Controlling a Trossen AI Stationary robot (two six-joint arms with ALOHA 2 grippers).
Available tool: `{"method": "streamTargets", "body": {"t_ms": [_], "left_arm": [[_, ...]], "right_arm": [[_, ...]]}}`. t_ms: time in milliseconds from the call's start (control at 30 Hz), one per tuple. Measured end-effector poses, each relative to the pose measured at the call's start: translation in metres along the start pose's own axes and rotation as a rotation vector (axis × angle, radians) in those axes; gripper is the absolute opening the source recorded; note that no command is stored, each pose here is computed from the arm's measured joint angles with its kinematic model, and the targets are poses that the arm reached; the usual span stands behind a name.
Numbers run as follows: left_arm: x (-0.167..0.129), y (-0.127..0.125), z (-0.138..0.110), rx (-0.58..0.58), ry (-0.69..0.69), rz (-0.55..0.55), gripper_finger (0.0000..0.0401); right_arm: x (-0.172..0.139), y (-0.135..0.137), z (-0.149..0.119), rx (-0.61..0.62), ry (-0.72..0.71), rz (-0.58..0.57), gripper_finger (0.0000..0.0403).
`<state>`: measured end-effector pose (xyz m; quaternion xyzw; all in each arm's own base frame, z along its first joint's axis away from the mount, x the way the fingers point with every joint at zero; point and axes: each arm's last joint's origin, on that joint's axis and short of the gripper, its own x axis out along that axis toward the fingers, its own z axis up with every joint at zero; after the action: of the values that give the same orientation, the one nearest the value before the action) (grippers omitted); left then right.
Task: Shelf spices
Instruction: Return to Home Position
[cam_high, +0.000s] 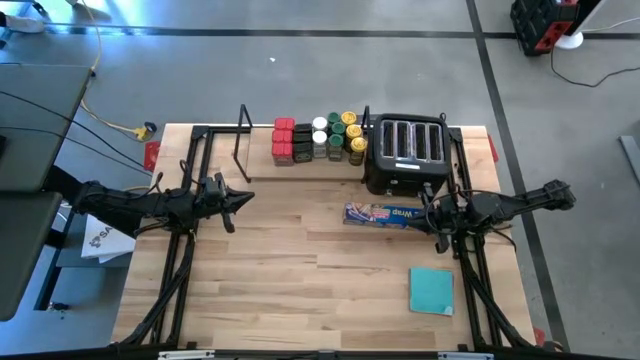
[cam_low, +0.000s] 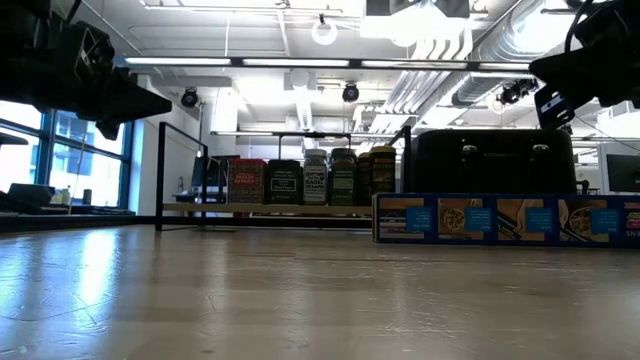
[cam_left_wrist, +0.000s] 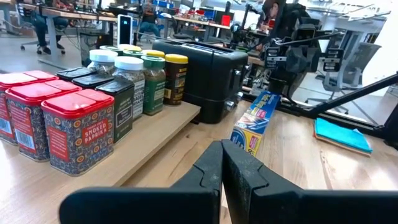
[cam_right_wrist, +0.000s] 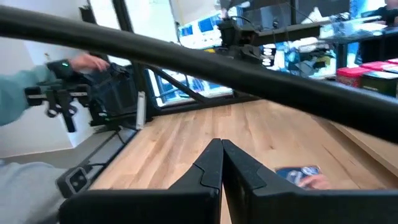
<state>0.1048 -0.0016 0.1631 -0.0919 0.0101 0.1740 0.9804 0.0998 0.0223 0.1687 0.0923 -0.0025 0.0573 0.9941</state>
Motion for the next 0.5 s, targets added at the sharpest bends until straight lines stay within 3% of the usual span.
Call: {"method": "streamTargets", "body": {"t_ms": [200, 500], "left_arm": [[-0.001, 0.0, 0.002, -0.01, -0.016, -0.013, 0.0], [-0.003, 0.0, 0.004, -0.022, -0.036, -0.024, 0.0]], "right_arm": [[0.0, -0.004, 0.001, 0.0, -0.01, -0.009, 0.0], [-0.006, -0.024, 0.006, -0.005, -0.065, -0.204, 0.0]]}}
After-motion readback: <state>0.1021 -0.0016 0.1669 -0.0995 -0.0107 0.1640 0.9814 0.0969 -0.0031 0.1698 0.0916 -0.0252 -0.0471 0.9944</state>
